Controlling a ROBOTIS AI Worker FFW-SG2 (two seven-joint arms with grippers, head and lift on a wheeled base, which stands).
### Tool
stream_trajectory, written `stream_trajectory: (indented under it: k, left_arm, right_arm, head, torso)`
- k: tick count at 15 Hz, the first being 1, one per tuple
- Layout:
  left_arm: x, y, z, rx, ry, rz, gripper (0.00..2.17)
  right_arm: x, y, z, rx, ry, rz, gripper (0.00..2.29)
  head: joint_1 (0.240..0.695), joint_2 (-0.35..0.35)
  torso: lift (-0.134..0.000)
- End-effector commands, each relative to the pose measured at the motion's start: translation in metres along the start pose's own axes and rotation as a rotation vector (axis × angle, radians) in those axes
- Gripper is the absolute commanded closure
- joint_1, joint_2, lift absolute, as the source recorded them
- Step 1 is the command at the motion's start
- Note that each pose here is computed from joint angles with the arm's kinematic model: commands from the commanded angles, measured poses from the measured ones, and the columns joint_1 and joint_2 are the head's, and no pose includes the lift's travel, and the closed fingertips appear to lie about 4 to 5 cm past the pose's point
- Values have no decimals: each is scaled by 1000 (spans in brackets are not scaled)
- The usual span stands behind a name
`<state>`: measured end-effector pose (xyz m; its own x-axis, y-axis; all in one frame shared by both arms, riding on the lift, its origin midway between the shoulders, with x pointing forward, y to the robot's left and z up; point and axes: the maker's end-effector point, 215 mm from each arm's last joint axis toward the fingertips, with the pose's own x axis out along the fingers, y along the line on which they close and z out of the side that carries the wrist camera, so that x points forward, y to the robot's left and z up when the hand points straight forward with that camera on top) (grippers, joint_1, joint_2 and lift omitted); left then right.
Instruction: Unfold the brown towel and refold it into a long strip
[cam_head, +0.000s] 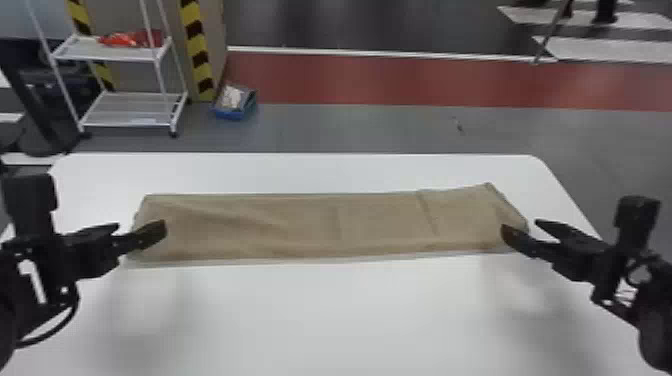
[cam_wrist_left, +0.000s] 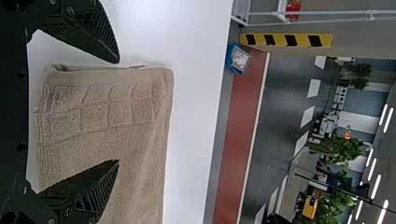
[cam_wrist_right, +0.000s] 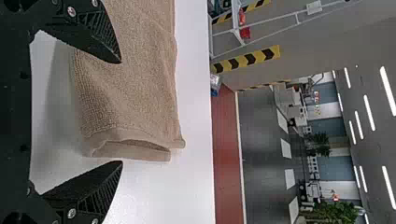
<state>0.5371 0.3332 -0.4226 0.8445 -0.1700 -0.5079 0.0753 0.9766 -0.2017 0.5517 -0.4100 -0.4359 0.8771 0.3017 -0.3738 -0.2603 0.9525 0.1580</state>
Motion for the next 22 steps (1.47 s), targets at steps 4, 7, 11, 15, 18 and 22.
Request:
stream_trajectory:
  k: [4,7,11,15,18,22]
  left_arm:
    - [-3,12,-17,38,39,35,238]
    - [-6,15,-33,24,91,36,637]
    - [-16,4,-51,-6,181,-9,1717]
    - [-24,-7,-54,-30,214,-61,1841]
    - [-27,-8,-56,-45,228,-65,1841]
    - [-44,3,-42,-63,199,-45,1838]
  right_arm:
    - [2,2,-1,-13,-5,5,137]
    - [2,2,-4,-19,4,8,326]
    - [2,14,-4,-25,10,64,977]
    - [-1,18,0,-24,2,92,1588]
    - [-8,12,4,-21,-14,81,1588]
    - [-42,7,14,-6,-72,73,1588]
  head:
    - [695,-71]
    - [695,-64]
    - [695,-65]
    - [695,-68]
    - [695,-76]
    - [695,-83]
  torso:
    - [-123]
    - [-123]
    - [-123]
    - [-123]
    - [-123]
    - [-123]
